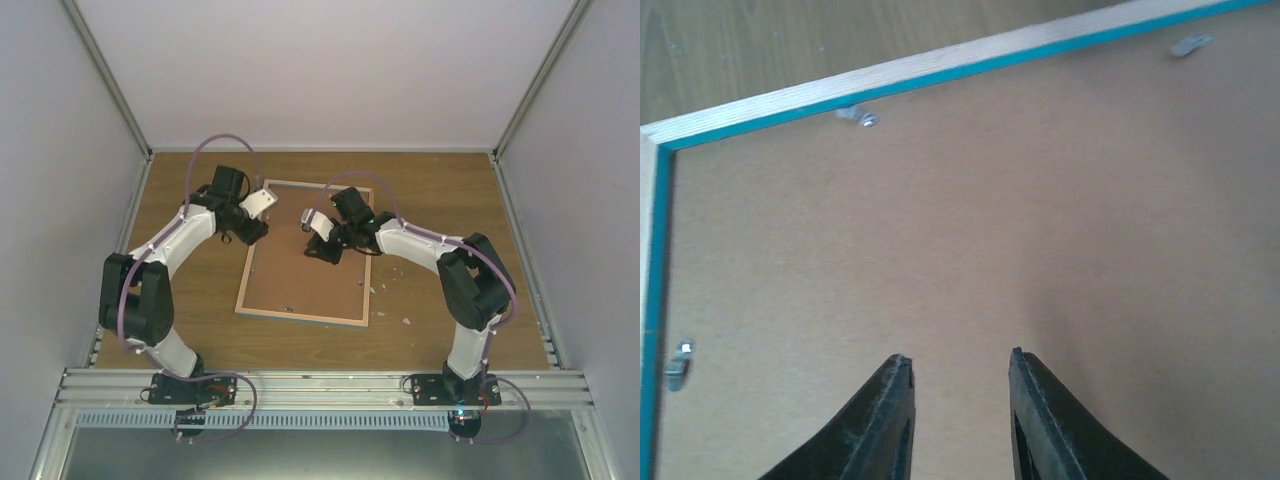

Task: Put the photo into the frame
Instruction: Install the photo frame at the center of the board.

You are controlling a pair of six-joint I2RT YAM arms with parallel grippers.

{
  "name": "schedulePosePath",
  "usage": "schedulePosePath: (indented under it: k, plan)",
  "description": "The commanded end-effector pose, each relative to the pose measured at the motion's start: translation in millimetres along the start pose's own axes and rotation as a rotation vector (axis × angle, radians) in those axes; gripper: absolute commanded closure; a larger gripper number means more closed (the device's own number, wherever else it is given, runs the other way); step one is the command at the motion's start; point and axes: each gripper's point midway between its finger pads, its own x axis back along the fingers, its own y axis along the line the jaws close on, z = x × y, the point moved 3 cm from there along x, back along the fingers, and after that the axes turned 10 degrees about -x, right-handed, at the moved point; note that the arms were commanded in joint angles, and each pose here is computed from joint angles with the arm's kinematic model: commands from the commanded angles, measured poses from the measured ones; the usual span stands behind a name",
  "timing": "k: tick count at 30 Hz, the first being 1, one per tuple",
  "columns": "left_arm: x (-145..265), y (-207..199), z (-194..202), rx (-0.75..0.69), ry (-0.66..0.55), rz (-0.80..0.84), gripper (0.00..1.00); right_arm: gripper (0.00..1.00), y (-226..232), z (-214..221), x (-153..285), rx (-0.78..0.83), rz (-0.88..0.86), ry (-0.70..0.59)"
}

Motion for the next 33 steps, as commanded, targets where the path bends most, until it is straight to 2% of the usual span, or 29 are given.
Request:
schedulePosePath:
  k: [1, 5, 9, 15, 24, 33]
  plan:
    - [-5, 32, -26, 0.065, -0.051, -0.069, 0.33, 0.7, -30, -26, 20, -0.005, 0.061, -0.065]
    - [-21, 56, -44, 0.188, -0.078, -0.075, 0.3, 0.69, -65, -37, 24, -0.022, 0.123, -0.08]
    - [-41, 67, -46, 0.235, -0.074, -0.068, 0.31, 0.7, -81, -42, 15, -0.022, 0.135, -0.073]
    - [-64, 90, -32, 0.315, -0.039, -0.071, 0.35, 0.73, -81, -50, -3, -0.045, 0.087, -0.081]
    - [-89, 86, -22, 0.297, -0.022, -0.041, 0.34, 0.77, -59, -41, -39, -0.033, 0.035, -0.034]
    - [-106, 92, -15, 0.319, -0.012, -0.041, 0.35, 0.8, -51, -32, -55, -0.03, 0.012, -0.008]
